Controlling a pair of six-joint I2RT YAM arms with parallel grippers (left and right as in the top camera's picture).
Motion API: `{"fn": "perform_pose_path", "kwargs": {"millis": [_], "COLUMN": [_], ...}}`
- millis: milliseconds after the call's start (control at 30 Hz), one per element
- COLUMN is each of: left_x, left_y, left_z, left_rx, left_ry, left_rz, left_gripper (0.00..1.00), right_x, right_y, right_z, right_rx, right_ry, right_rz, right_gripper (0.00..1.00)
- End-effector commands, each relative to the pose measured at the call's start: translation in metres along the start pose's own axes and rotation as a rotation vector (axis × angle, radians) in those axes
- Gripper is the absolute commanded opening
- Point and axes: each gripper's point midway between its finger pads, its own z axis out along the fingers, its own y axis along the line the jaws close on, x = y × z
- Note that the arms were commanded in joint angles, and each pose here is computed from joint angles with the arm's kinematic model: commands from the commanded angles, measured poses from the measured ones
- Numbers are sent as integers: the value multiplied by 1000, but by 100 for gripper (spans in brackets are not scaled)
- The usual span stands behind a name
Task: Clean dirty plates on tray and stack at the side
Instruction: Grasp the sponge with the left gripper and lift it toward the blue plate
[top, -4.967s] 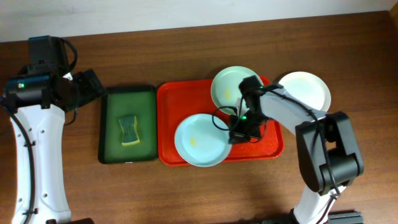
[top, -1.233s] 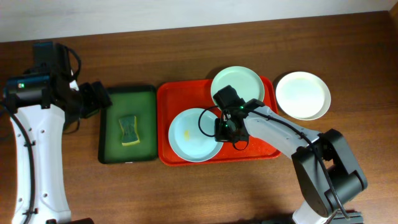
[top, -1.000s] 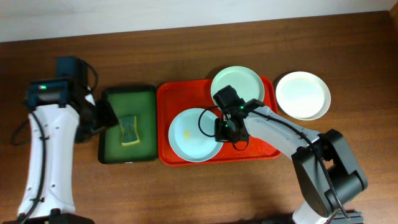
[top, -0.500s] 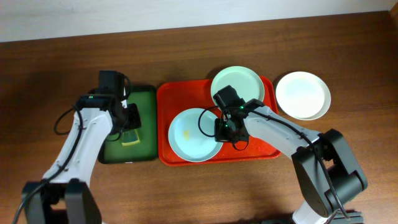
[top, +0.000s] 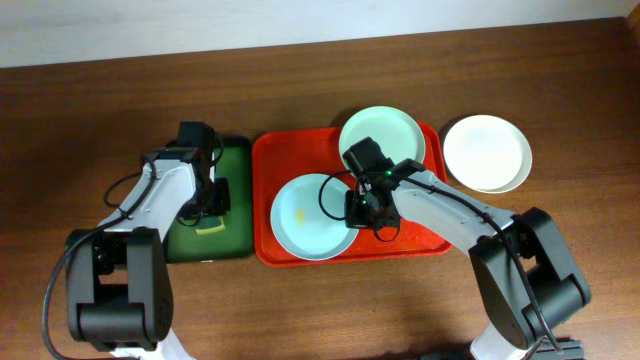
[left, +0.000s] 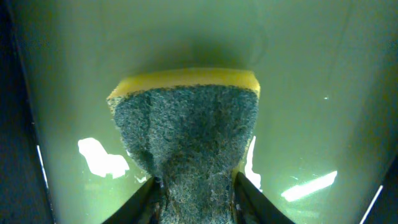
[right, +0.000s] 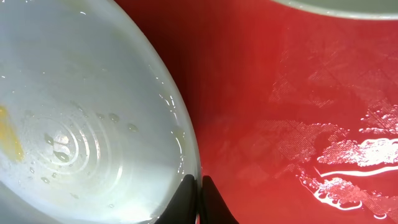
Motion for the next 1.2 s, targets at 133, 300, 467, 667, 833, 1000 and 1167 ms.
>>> {"fn": "perform_pose_path", "kwargs": {"millis": [133,300,467,667,833,1000,1167], "left_x": [1,-4,-27,-38,-35,-28,-27], "left_y": [0,0,0,-8,-16,-18,-24], "left_z": [4,-1,-54,-126,-149,-156,-154], "left_rx": [-8,-5,21,14,4,23,53], "left_ry": [4,-7,-136,-351,-344,-308,-301], "left_rz": [11,10,-2,33,87,96,103], "left_gripper": [13,0,0,0,0,0,0], "right_x": [2,2,2,2,3,4,4], "right_y": [1,1,-1,0,3,10,11], "right_z": [-4,-4,-4,-4,-4,-4,-5], "right_rx": [-8,-8,-2,-3,-21,-57,-65], "right_ry": [-2,-3,-6,-6,1,12,13], "right_rz": [3,3,0,0,-1,-3,-4], "right_gripper": [4,20,21,4,4,4,4]}}
